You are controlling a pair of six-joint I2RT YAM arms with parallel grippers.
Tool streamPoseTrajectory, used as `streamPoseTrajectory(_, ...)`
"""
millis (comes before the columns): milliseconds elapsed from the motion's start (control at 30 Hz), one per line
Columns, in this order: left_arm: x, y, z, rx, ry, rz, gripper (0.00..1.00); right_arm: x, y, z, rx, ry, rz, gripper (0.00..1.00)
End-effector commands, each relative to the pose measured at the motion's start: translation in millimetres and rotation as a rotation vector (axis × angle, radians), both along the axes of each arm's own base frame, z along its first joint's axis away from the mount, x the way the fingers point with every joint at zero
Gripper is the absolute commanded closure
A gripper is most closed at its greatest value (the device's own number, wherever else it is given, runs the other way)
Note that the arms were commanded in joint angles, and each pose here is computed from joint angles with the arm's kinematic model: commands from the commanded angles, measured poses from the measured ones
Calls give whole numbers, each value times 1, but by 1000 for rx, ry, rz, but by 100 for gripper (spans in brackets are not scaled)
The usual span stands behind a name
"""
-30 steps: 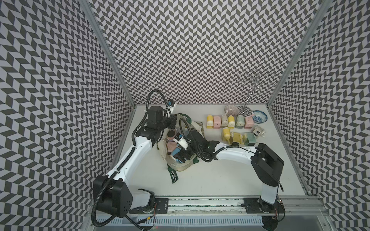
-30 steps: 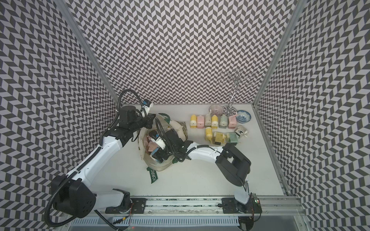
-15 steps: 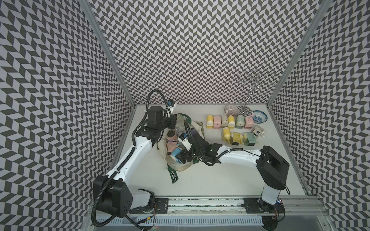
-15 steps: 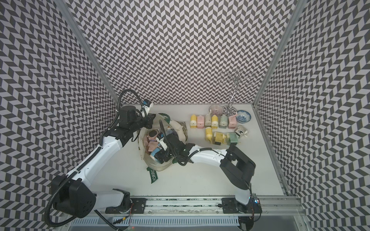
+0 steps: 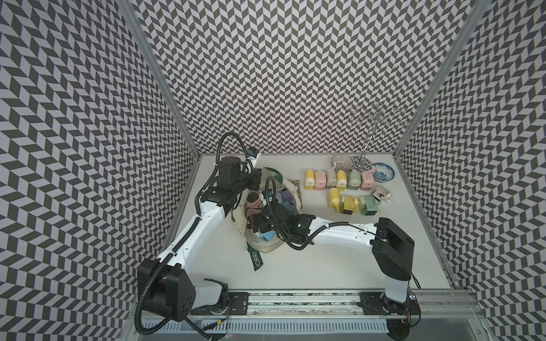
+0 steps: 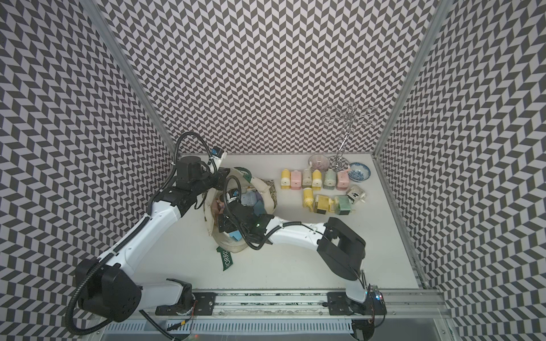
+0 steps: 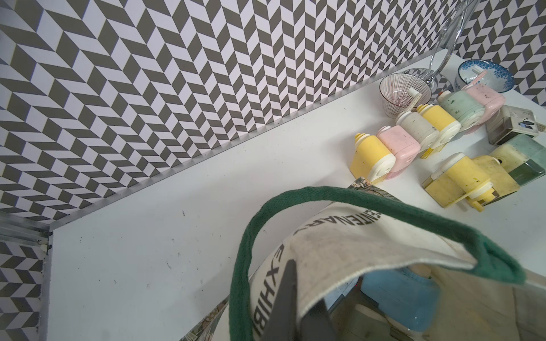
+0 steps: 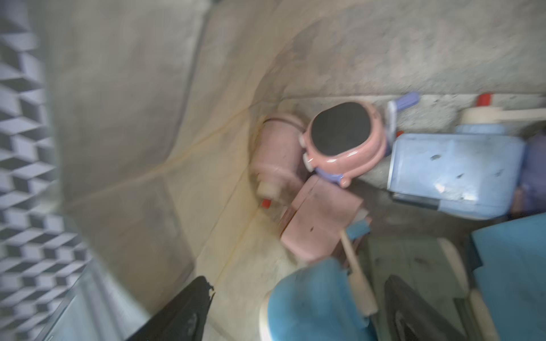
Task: Take out the pencil sharpeners from the tote bags
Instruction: Pick up the pencil sharpener from the canvas bag.
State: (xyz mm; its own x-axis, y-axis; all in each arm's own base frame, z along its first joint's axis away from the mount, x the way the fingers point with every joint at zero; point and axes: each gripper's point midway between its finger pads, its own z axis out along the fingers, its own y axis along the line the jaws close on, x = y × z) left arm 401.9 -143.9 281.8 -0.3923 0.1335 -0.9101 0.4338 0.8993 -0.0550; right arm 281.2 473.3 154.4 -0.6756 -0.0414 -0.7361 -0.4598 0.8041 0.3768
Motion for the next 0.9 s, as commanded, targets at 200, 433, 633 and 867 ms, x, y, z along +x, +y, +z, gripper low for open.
streamPoseTrajectory(200,-1,-7,47,-44,-125,-29,100,4,0,-53,-168,12,-75,8)
streamPoseTrajectory(433,-2,-7,48,-41,-131,-26,100,-1,3,-61,-243,11,-23,10)
streamPoseTrajectory(633,-1,-6,48,-38,-130,-24,100,-9,-27,-55,-328,1,-21,16)
streamPoseTrajectory(867,-1,-6,48,-36,-129,-21,100,-23,-63,-46,-357,0,-16,22)
